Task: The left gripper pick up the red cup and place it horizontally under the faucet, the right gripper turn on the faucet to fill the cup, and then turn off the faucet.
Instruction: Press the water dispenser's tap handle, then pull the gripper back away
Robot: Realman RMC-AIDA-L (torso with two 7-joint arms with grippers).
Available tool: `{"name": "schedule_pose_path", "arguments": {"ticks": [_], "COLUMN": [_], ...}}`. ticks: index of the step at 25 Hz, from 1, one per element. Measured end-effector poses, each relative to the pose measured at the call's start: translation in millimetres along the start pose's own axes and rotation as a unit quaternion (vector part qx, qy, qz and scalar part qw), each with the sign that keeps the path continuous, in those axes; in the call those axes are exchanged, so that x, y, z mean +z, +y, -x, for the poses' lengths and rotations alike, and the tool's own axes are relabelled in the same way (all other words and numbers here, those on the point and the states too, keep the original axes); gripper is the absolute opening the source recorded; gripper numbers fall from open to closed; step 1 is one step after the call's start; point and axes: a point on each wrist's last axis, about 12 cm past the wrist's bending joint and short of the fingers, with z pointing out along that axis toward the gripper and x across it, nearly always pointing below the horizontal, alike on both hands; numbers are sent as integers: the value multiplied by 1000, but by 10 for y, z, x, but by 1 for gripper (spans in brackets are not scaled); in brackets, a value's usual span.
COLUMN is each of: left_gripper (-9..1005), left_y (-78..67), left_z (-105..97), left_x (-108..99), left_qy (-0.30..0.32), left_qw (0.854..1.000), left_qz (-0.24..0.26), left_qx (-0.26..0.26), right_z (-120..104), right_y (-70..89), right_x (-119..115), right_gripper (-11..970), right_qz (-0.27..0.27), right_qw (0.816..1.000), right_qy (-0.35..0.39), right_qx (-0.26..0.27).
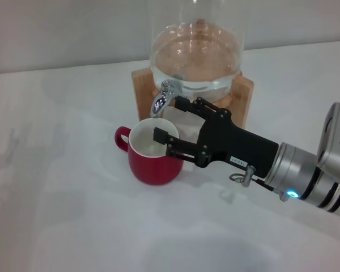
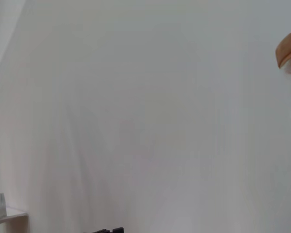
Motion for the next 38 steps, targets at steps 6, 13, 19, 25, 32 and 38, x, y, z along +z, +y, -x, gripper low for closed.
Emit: {"name": "schedule_pose_path", "arguments": {"ticks": [6,13,19,25,32,38], "left_gripper": [777,777,777,777,777,777], "left_y": [0,-3,-7,-9,-9,-9], "left_z": [0,-1,-2,-2,-2,-2], "left_x": [0,0,0,0,0,0], "left_qy": [0,0,0,0,0,0], "left_qw": [1000,1000,1000,1000,1000,1000], "left_qz": [0,0,-1,-1,-1,-1], "left_qx": [0,0,0,0,0,0], "right_z": [-15,-12,-6,3,5,8], "right_y": [9,17,10,-19,-38,-46], "right_x": [-38,-54,-66,-84,-120,-128], "right_gripper": [870,870,870,870,870,870], "right_qz": [-4,-5,-5,-12,-19,-20], "right_qw": [1000,1000,1000,1000,1000,1000], "right_qy": [1,-2,-3,-4,-5,-5], "right_qx": [2,2,1,0,-1,-2]}}
